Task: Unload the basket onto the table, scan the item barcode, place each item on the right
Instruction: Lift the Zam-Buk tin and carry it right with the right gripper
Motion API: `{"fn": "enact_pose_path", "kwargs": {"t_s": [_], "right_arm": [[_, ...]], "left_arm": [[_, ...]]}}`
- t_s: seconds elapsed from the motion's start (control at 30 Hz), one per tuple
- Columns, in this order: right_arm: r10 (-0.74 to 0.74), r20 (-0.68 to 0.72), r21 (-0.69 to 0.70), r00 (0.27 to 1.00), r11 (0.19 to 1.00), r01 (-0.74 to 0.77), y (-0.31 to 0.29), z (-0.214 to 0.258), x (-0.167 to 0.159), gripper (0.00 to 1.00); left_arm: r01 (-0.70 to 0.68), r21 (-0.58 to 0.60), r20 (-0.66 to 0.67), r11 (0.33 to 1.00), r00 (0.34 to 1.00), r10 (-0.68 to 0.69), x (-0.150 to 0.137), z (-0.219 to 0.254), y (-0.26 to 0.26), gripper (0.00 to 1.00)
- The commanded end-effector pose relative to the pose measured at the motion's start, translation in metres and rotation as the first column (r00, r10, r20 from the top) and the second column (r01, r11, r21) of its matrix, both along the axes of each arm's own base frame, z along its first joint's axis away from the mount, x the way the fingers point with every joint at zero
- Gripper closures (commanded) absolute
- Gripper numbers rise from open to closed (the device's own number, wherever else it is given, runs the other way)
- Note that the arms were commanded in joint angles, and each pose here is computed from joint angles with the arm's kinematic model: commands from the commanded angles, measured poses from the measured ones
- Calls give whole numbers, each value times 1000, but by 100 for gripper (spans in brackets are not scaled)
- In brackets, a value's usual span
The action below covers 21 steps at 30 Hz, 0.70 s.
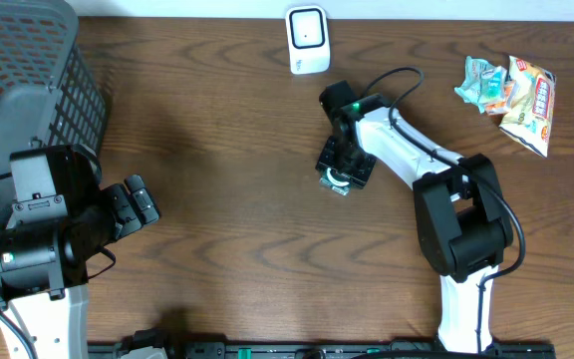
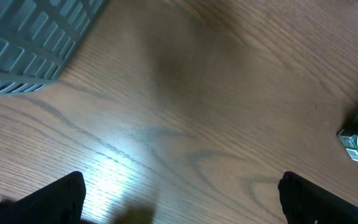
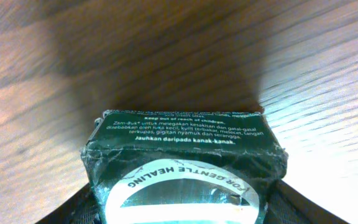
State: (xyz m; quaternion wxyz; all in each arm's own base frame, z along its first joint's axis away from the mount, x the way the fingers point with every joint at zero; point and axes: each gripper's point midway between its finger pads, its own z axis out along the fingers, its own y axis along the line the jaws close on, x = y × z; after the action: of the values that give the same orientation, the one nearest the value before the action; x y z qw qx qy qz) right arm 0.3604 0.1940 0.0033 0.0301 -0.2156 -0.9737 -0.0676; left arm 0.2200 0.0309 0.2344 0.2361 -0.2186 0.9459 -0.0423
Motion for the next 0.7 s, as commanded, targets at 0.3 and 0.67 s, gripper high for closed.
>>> {"fn": "enact_pose_path", "kwargs": {"t_s": [0.3, 0.67], "right_arm": [[111, -61, 597, 992, 801, -53, 80, 54, -6, 41], [151, -48, 914, 987, 406, -17, 81, 131, 10, 41]], "left_arm": [[-21, 9, -5, 1000, 1000, 21, -1, -1, 4, 2], [-21, 9, -5, 1000, 1000, 21, -1, -1, 4, 2]]}}
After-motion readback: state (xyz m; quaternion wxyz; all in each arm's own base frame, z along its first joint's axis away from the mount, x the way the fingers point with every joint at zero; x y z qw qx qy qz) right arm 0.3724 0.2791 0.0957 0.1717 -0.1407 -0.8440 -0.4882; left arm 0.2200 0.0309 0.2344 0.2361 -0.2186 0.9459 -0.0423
